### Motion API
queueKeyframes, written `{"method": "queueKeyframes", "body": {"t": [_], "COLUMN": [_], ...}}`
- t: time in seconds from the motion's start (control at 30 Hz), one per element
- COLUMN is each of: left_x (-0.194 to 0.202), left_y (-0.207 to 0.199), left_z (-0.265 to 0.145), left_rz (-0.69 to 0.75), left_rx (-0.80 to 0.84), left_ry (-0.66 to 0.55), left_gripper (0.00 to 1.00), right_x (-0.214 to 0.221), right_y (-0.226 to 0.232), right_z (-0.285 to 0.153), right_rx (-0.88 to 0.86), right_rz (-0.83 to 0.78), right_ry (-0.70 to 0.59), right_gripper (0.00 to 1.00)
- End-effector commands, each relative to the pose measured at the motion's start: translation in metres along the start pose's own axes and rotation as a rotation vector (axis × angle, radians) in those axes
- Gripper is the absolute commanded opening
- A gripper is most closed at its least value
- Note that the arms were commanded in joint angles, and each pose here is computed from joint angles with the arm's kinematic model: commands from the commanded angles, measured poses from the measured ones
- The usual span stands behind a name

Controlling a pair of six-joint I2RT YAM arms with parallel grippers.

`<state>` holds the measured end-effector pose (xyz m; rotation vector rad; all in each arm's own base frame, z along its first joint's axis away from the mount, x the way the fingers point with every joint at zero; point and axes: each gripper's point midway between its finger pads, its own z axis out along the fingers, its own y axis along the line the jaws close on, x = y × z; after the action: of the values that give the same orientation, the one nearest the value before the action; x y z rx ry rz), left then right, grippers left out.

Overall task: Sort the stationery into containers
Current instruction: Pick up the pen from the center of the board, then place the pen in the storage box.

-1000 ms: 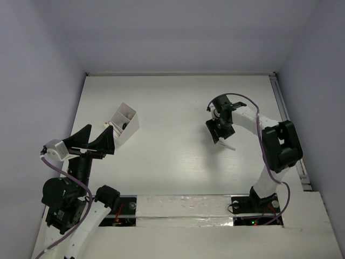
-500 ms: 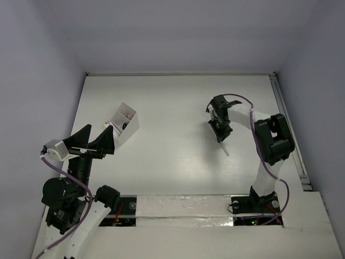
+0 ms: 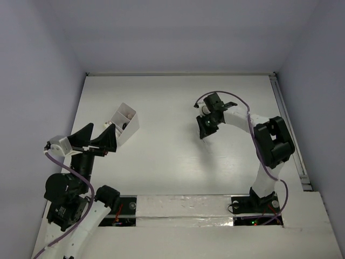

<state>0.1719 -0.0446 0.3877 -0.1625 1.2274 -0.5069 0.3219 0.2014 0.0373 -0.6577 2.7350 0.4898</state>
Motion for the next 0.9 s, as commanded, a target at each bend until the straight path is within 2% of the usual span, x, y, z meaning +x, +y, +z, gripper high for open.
{"method": "queueKeyframes", "body": {"t": [0.0,0.13,0.2,0.23,0.27,0.3,0.37,0.4,0.43,0.5,0.53,0.6,0.63,0.7,0.87], "left_x": [-0.006,-0.001,0.002,0.003,0.004,0.005,0.008,0.009,0.01,0.011,0.012,0.013,0.014,0.014,0.017], "left_y": [-0.004,-0.004,-0.001,0.0,0.001,0.002,0.005,0.005,0.006,0.008,0.008,0.01,0.009,0.011,0.009], "left_z": [0.006,0.01,0.012,0.013,0.014,0.014,0.016,0.017,0.018,0.019,0.02,0.021,0.021,0.023,0.025], "left_rz": [0.01,0.015,0.021,0.023,0.027,0.029,0.034,0.035,0.036,0.042,0.042,0.045,0.046,0.05,0.051], "left_rx": [0.009,0.006,-0.006,-0.014,-0.021,-0.026,-0.04,-0.043,-0.048,-0.058,-0.06,-0.069,-0.067,-0.074,-0.063], "left_ry": [-0.018,0.001,0.006,0.01,0.013,0.017,0.026,0.026,0.03,0.035,0.036,0.038,0.042,0.042,0.053], "left_gripper": [0.99,0.99,0.99,0.99,0.99,0.99,0.99,0.99,0.99,0.99,0.99,0.99,0.99,0.99,0.99], "right_x": [-0.059,-0.097,-0.125,-0.129,-0.143,-0.149,-0.17,-0.173,-0.185,-0.2,-0.207,-0.224,-0.229,-0.243,-0.251], "right_y": [0.084,0.182,0.235,0.255,0.276,0.289,0.33,0.339,0.358,0.371,0.371,0.383,0.381,0.382,0.382], "right_z": [-0.031,-0.054,-0.069,-0.075,-0.086,-0.076,-0.099,-0.082,-0.098,-0.099,-0.077,-0.084,-0.065,-0.064,-0.046], "right_rx": [-0.22,-0.465,-0.591,-0.661,-0.719,-0.76,-0.861,-0.888,-0.931,-0.96,-0.958,-0.977,-0.963,-0.951,-0.957], "right_rz": [-0.172,-0.296,-0.398,-0.416,-0.468,-0.486,-0.544,-0.542,-0.556,-0.562,-0.531,-0.52,-0.498,-0.488,-0.493], "right_ry": [-0.238,-0.375,-0.484,-0.498,-0.572,-0.578,-0.666,-0.653,-0.696,-0.744,-0.731,-0.797,-0.798,-0.858,-0.904], "right_gripper": [0.0,0.0,0.0,0.0,0.0,0.0,0.0,0.0,0.0,0.0,0.0,0.0,0.0,0.0,0.0]}}
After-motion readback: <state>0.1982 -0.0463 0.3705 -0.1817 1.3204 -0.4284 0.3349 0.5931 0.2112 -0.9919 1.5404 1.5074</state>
